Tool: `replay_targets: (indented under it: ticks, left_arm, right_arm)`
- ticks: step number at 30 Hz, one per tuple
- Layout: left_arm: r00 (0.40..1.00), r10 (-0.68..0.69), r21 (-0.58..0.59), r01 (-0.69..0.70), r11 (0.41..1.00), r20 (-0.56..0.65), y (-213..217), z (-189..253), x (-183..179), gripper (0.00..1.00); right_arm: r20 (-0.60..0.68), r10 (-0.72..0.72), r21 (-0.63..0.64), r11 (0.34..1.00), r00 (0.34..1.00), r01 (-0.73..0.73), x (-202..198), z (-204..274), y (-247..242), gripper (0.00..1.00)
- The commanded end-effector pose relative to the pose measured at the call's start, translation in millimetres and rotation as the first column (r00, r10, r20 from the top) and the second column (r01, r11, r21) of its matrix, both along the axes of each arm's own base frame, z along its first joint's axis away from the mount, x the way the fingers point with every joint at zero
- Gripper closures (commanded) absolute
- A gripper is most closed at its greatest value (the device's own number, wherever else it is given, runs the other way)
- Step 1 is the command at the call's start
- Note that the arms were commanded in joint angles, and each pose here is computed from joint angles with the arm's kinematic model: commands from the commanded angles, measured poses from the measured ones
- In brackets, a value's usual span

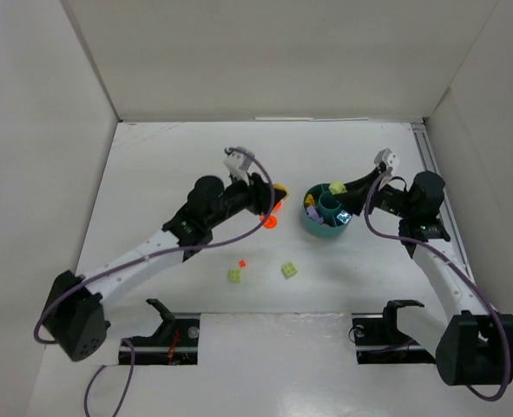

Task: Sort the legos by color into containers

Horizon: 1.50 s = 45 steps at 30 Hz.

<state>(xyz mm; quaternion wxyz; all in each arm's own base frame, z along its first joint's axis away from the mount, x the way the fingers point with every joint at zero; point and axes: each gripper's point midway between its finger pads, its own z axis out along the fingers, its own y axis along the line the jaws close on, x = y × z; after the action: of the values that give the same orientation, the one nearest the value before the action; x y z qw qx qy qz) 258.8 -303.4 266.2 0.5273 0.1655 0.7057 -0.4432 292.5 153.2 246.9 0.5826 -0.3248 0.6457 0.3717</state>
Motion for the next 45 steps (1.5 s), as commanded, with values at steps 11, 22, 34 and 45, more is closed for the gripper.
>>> replay_targets:
  ticks: [11,22,34,45]
  left_arm:
    - [0.99,0.059,0.217,-0.03,0.976,-0.131,-88,-29,113,1.0]
    - [0.986,0.03,0.322,0.025,0.946,-0.166,-136,-72,120,1.0]
    - [0.983,0.092,0.409,-0.018,0.912,-0.16,-140,-97,120,1.0]
    - [0.985,0.091,0.409,-0.023,0.912,-0.148,-143,-87,113,0.82]
  right_arm:
    - [0.199,-0.69,-0.223,0.66,0.696,0.718,12,26,-138,0.73]
    - [0.187,-0.81,-0.342,0.476,0.555,0.81,-14,10,-177,0.71]
    - [0.171,-0.813,-0.378,0.468,0.557,0.799,-10,0,-179,0.71]
    - [0.169,-0.808,-0.377,0.476,0.564,0.795,-10,0,-178,0.68]
